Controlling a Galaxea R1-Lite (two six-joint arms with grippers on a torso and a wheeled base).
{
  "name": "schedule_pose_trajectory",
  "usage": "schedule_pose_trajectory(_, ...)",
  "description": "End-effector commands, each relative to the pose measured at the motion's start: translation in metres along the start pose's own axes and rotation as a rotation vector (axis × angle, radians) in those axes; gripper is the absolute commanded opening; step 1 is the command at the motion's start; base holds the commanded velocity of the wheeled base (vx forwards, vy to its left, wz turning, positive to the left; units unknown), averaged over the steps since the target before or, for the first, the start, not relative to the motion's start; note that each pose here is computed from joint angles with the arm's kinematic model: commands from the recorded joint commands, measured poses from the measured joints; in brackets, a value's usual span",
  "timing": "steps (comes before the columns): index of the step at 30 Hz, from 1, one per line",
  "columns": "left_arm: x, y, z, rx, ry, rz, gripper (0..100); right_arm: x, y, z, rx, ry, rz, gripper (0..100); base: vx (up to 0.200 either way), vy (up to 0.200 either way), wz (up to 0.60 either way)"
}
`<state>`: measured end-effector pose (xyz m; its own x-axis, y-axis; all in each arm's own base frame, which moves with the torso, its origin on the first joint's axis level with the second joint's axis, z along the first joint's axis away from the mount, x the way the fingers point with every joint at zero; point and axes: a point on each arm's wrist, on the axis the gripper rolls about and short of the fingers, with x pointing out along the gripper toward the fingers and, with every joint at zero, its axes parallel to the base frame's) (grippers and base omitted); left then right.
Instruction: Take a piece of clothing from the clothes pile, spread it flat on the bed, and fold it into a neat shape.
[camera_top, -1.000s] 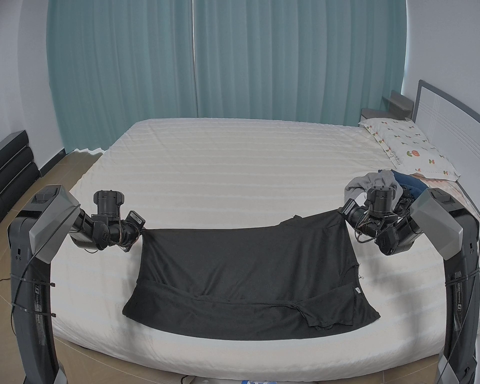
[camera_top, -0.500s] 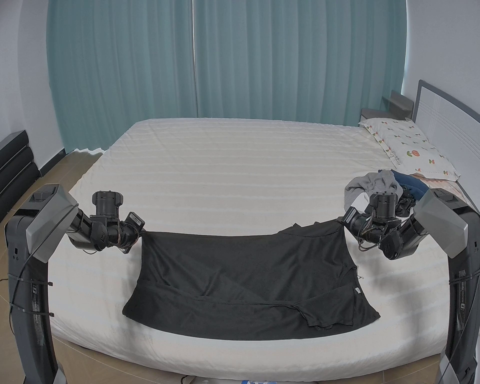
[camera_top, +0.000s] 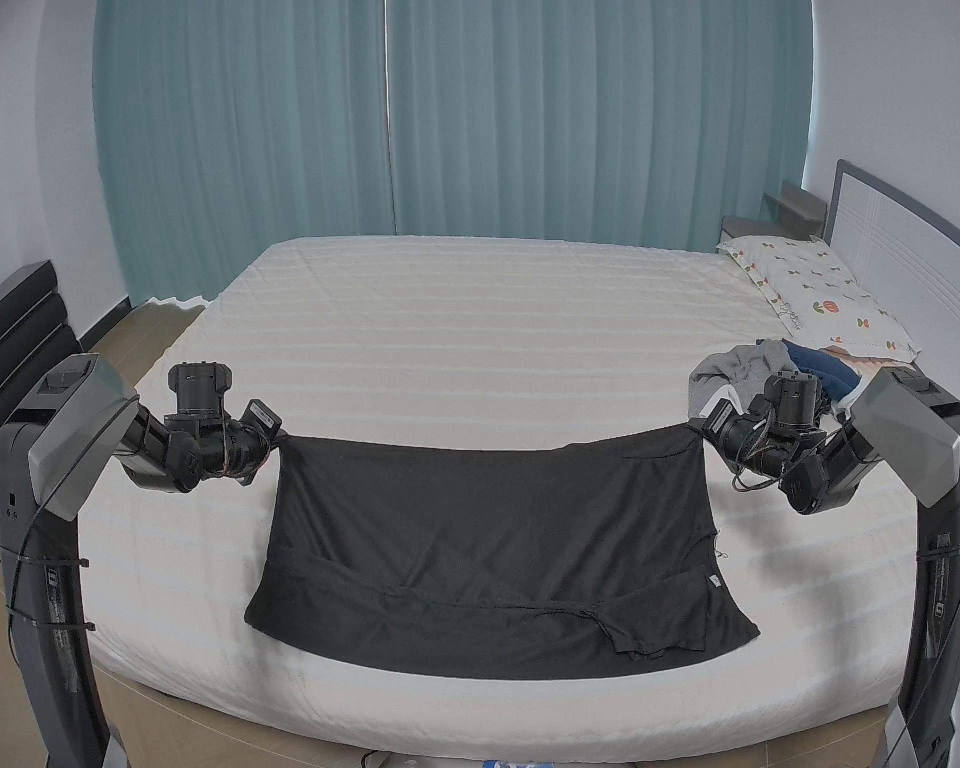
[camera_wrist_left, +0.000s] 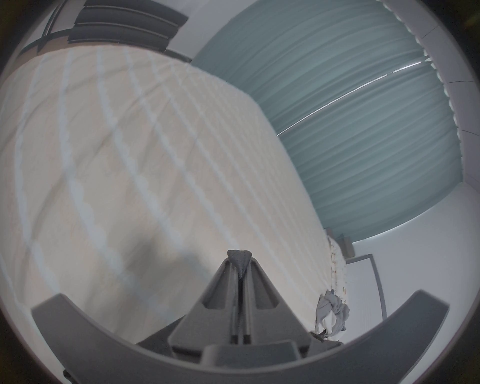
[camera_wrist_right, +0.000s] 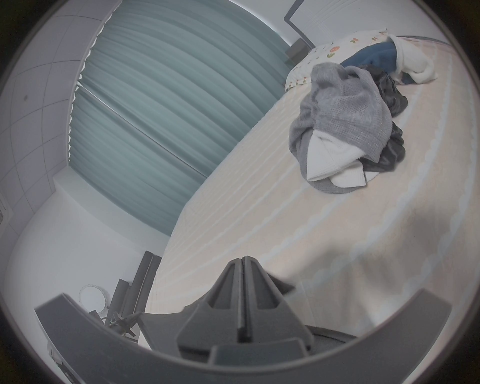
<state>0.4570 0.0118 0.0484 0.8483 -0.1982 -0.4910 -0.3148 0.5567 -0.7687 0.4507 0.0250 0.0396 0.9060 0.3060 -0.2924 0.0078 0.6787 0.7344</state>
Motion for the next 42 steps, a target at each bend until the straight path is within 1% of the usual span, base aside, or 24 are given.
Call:
schedule_pose_trajectory(1,0.002,0.004,0.000,0.004,-0.039,-0.025,0,0.006,-0.010,-0.004,0.007,-0.006,-0.005,0,0.000,0.000,0.00)
schedule_pose_trajectory(4,0.001,0.010,-0.003,-0.003,-0.034,-0.020,0,0.006,-0.015,-0.010,0.012,0.021,-0.021,0,0.000,0.000,0.00)
schedule_pose_trajectory(10,0.000,0.014,-0.007,-0.003,-0.017,-0.005,0,0.001,-0.017,-0.014,0.016,0.042,-0.033,0,0.000,0.000,0.00)
schedule_pose_trajectory(12,-0.002,0.018,-0.010,-0.004,0.001,0.005,0,-0.008,-0.016,-0.015,0.017,0.058,-0.036,0,0.000,0.000,0.00)
schedule_pose_trajectory(15,-0.005,0.018,-0.011,0.002,0.005,0.007,0,-0.016,-0.015,-0.013,0.022,0.072,-0.032,0,0.000,0.000,0.00)
schedule_pose_trajectory(18,-0.014,0.019,-0.014,0.039,0.013,0.020,0,-0.030,-0.014,-0.014,0.024,0.105,-0.025,0,0.000,0.000,0.00)
schedule_pose_trajectory(23,-0.027,0.030,-0.026,0.146,0.052,0.065,0,-0.049,-0.020,-0.028,-0.002,0.170,-0.059,0,0.000,0.000,0.00)
schedule_pose_trajectory(27,-0.033,0.047,-0.038,0.242,0.093,0.121,0,-0.061,-0.032,-0.050,-0.075,0.255,-0.109,0,0.000,0.000,0.00)
schedule_pose_trajectory(29,-0.037,0.056,-0.045,0.271,0.123,0.147,0,-0.066,-0.037,-0.059,-0.110,0.290,-0.126,0,0.000,0.000,0.00)
schedule_pose_trajectory(30,-0.037,0.056,-0.045,0.271,0.123,0.147,0,-0.066,-0.037,-0.059,-0.110,0.290,-0.126,0,0.000,0.000,0.00)
schedule_pose_trajectory(31,-0.040,0.062,-0.050,0.293,0.146,0.166,0,-0.070,-0.042,-0.066,-0.135,0.316,-0.140,0,0.000,0.000,0.00)
schedule_pose_trajectory(32,-0.040,0.062,-0.050,0.293,0.146,0.166,0,-0.070,-0.042,-0.066,-0.135,0.316,-0.140,0,0.000,0.000,0.00)
schedule_pose_trajectory(33,-0.043,0.068,-0.056,0.303,0.169,0.184,0,-0.075,-0.045,-0.071,-0.153,0.339,-0.153,0,0.000,0.000,0.00)
schedule_pose_trajectory(37,-0.048,0.076,-0.064,0.318,0.204,0.209,0,-0.081,-0.050,-0.080,-0.178,0.376,-0.177,0,0.000,0.000,0.00)
schedule_pose_trajectory(42,-0.053,0.081,-0.069,0.318,0.226,0.227,0,-0.083,-0.054,-0.087,-0.183,0.399,-0.188,0,0.000,0.000,0.00)
